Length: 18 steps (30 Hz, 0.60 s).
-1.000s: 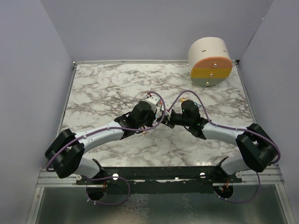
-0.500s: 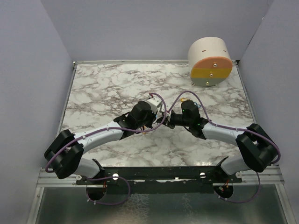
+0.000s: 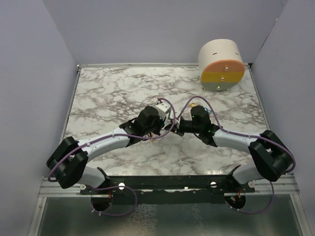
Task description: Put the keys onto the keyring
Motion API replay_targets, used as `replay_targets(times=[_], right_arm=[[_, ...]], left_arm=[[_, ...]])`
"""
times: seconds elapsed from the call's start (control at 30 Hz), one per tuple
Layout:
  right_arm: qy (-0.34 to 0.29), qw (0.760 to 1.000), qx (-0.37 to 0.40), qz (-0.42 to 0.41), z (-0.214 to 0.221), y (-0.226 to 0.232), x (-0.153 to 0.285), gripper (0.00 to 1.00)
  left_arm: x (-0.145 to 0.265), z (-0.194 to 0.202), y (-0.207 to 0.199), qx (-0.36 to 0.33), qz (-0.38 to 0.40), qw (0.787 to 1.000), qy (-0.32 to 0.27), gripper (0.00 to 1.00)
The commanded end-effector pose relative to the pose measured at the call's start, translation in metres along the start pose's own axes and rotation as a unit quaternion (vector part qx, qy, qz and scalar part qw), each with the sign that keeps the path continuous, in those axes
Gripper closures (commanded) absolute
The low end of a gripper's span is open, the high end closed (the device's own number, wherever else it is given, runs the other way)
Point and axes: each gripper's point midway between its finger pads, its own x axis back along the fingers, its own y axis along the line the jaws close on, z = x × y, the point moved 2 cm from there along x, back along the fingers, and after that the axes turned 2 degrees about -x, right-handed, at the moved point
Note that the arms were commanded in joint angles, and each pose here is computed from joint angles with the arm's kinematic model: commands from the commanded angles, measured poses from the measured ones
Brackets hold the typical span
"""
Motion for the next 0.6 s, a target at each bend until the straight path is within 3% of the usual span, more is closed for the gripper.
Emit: replay_targets(times=[0.0, 0.57], right_arm=[[-0.011, 1.0, 0.009, -0.021, -0.008, 0.008, -0.001, 0.99], [-0.011, 1.0, -0.001, -0.008, -0.008, 0.004, -0.006, 0.99]], left_arm=[[-0.001, -0.023, -0.006, 0.011, 0.012, 0.999, -0.039, 1.0], [-0.013, -0.041, 0.016, 0.114, -0.072, 0.989, -0.056, 1.0]])
